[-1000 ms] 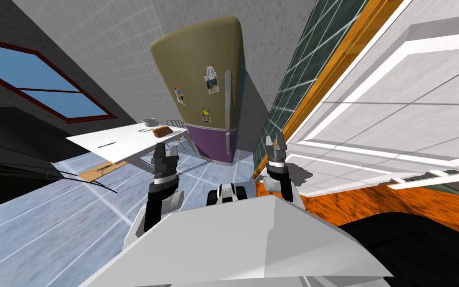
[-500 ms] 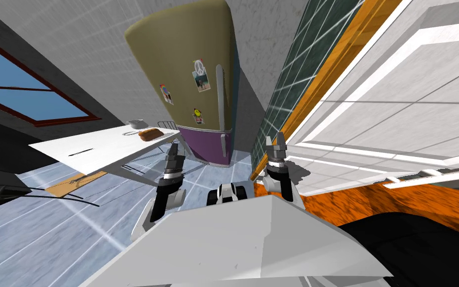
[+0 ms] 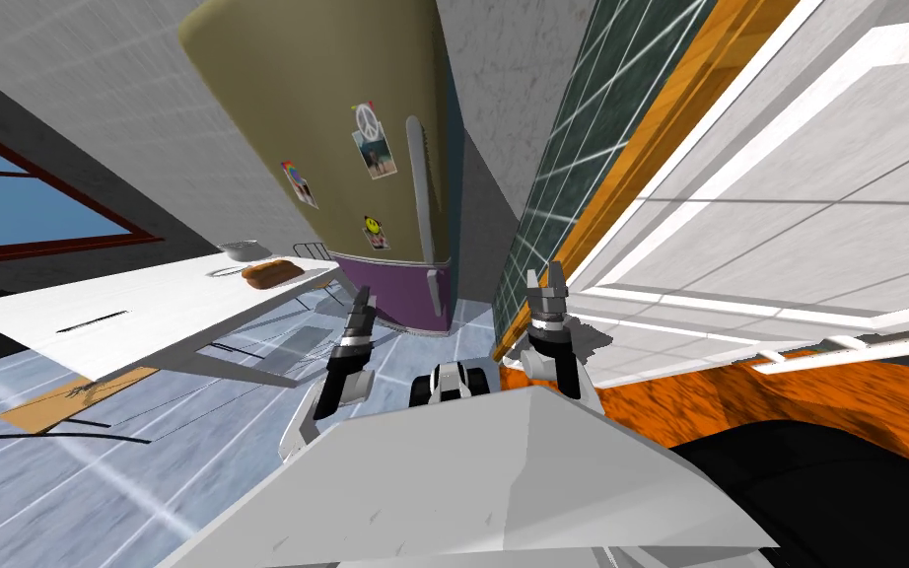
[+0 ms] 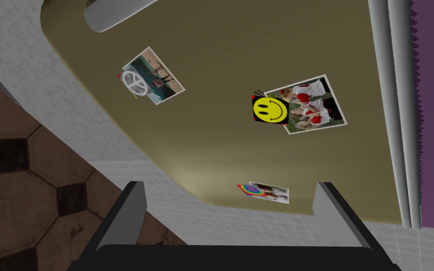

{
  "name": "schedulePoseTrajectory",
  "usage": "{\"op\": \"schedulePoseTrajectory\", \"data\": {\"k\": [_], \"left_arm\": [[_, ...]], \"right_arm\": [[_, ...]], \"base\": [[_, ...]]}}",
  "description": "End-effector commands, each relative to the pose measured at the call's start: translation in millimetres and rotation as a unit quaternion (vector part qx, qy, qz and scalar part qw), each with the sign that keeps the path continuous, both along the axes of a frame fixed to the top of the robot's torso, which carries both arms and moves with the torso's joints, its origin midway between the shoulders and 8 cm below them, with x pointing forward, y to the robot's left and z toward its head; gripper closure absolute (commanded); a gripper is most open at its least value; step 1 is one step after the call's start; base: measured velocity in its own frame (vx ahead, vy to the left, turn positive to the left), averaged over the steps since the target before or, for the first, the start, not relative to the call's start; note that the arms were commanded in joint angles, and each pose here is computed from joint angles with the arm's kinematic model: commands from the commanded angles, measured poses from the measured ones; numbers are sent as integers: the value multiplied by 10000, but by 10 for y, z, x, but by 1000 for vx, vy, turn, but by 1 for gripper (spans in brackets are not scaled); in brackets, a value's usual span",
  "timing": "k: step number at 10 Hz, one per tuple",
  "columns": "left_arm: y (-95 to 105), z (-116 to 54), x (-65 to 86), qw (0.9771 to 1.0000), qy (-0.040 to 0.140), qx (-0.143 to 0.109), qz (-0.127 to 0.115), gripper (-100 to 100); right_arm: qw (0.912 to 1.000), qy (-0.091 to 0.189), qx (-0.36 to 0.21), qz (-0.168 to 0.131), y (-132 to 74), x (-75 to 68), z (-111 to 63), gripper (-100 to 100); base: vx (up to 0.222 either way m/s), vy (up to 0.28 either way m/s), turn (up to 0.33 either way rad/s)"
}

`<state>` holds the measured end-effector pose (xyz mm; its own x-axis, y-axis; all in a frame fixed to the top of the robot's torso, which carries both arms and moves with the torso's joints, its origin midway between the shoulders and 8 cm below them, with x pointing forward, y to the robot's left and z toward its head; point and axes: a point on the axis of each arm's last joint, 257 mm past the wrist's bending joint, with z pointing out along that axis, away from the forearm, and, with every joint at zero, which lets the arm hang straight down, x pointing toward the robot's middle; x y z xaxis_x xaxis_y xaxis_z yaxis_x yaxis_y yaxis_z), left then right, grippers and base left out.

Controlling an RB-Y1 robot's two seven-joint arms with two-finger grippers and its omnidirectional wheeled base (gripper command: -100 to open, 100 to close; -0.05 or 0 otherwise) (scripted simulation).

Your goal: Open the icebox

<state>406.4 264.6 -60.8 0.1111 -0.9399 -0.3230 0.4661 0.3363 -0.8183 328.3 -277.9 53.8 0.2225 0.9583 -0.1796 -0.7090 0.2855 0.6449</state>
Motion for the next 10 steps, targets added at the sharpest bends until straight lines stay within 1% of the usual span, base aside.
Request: {"op": "schedulePoseTrajectory", "data": {"k": [1,3,6,7,10], "left_arm": [[-18,-285,155,9990,430,70,-11,-100],[-35,-507,275,9969,763,201,-34,-100],[-37,-708,371,9937,1060,347,-47,-100],[-32,-858,436,9907,1278,454,-47,-100],[-13,-1091,528,9850,1612,613,-30,-100]], "right_arm": [[10000,0,0,0,0,0,0,0],[10000,0,0,0,0,0,0,0],[10000,0,0,0,0,0,0,0],[10000,0,0,0,0,0,0,0],[10000,0,0,0,0,0,0,0]], "base": [[141,-89,-104],[134,-75,-109],[96,-48,-67],[127,-64,-123],[118,-49,-83]]}}
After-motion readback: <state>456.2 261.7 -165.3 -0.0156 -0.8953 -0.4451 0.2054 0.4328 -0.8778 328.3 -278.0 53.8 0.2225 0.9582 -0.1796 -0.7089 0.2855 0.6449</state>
